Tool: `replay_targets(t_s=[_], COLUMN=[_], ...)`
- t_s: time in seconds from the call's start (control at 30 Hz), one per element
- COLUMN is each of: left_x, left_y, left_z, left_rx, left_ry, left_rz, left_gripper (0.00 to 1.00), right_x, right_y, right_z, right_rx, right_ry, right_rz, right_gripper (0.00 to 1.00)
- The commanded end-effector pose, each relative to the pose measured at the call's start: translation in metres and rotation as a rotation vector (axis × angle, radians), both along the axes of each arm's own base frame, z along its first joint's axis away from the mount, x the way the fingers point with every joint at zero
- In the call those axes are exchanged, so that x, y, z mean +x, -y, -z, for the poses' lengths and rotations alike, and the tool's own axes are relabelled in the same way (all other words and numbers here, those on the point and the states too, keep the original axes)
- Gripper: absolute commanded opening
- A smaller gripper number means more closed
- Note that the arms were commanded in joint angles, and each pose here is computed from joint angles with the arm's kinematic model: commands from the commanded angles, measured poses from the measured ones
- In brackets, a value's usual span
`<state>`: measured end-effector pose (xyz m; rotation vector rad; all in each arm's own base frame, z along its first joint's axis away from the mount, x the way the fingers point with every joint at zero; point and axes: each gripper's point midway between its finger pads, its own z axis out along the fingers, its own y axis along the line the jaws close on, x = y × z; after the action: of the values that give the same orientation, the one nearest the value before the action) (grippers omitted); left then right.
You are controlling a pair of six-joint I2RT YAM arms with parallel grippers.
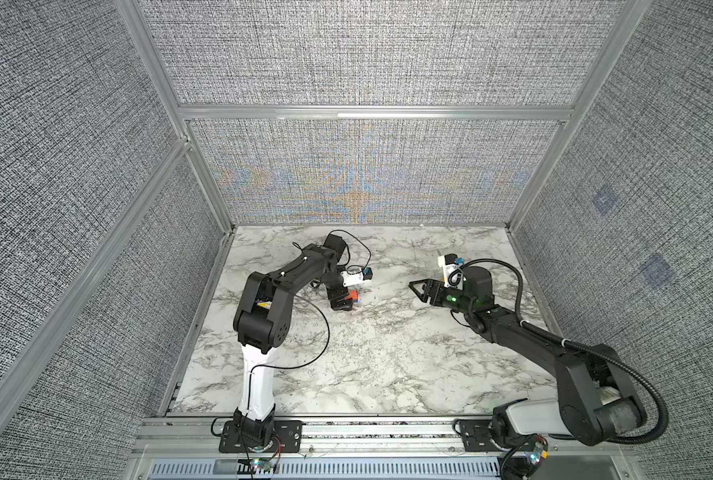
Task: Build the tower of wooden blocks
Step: 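Lower the orange block onto the two cubes and open the left gripper, then raise the left gripper while the right gripper moves over the red block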
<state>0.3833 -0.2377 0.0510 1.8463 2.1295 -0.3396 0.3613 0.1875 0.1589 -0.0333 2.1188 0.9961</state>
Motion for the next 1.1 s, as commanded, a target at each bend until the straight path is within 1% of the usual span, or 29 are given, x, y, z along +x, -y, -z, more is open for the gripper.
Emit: replay_targets(t_s=[0.0, 0.13, 0.2, 0.27, 0.37, 0.43, 0.53, 0.6, 0.67, 0.73, 0.8, 0.87, 0.9, 0.97, 1.07], left_x=[0.006, 0.008, 0.01, 0.016, 0.028, 0.036, 0.039, 0.037, 0.041, 0.044, 0.04, 0.035, 0.032, 0.029, 0.026], left_y=[0.001, 0.001, 0.002, 0.002, 0.003, -0.002, -0.012, -0.021, -0.036, -0.061, -0.075, -0.082, -0.084, -0.086, -0.082], left_z=[-0.013, -0.038, -0.06, -0.082, -0.126, -0.156, -0.186, -0.202, -0.219, -0.231, -0.235, -0.235, -0.234, -0.23, -0.223], left_rx=[-0.013, -0.036, -0.062, -0.095, -0.19, -0.265, -0.351, -0.4, -0.46, -0.534, -0.592, -0.615, -0.625, -0.661, -0.784], left_ry=[0.045, 0.093, 0.14, 0.213, 0.378, 0.481, 0.585, 0.625, 0.676, 0.716, 0.714, 0.689, 0.668, 0.612, 0.511], left_rz=[-0.002, -0.018, -0.03, -0.066, -0.149, -0.265, -0.385, -0.466, -0.618, -0.833, -0.959, -1.028, -1.056, -1.126, -1.213], left_gripper=[0.99, 0.99, 0.99, 0.99, 0.99, 0.99, 0.99, 0.99, 0.99, 0.99, 0.99, 0.99, 0.99, 0.99, 0.99], right_x=[0.001, 0.001, 0.002, 0.002, 0.0, -0.002, -0.008, -0.012, -0.017, -0.024, -0.029, -0.035, -0.032, -0.034, -0.037], right_y=[-0.002, 0.0, 0.004, 0.009, 0.022, 0.034, 0.052, 0.064, 0.074, 0.084, 0.094, 0.104, 0.109, 0.12, 0.137], right_z=[-0.005, -0.005, -0.005, -0.005, -0.009, -0.014, -0.022, -0.029, -0.032, -0.033, -0.032, -0.025, -0.034, -0.03, -0.021], right_rx=[0.008, -0.002, -0.025, -0.051, -0.114, -0.179, -0.27, -0.324, -0.375, -0.414, -0.439, -0.469, -0.467, -0.472, -0.48], right_ry=[0.025, 0.013, -0.013, -0.044, -0.065, -0.072, -0.086, -0.096, -0.114, -0.15, -0.189, -0.238, -0.235, -0.272, -0.338], right_rz=[-0.01, 0.003, 0.026, 0.052, 0.105, 0.148, 0.206, 0.238, 0.266, 0.292, 0.314, 0.327, 0.344, 0.366, 0.395], right_gripper=[0.73, 0.73, 0.73, 0.73, 0.73, 0.73, 0.73, 0.73, 0.74, 0.74, 0.74, 0.74, 0.74, 0.74, 0.73])
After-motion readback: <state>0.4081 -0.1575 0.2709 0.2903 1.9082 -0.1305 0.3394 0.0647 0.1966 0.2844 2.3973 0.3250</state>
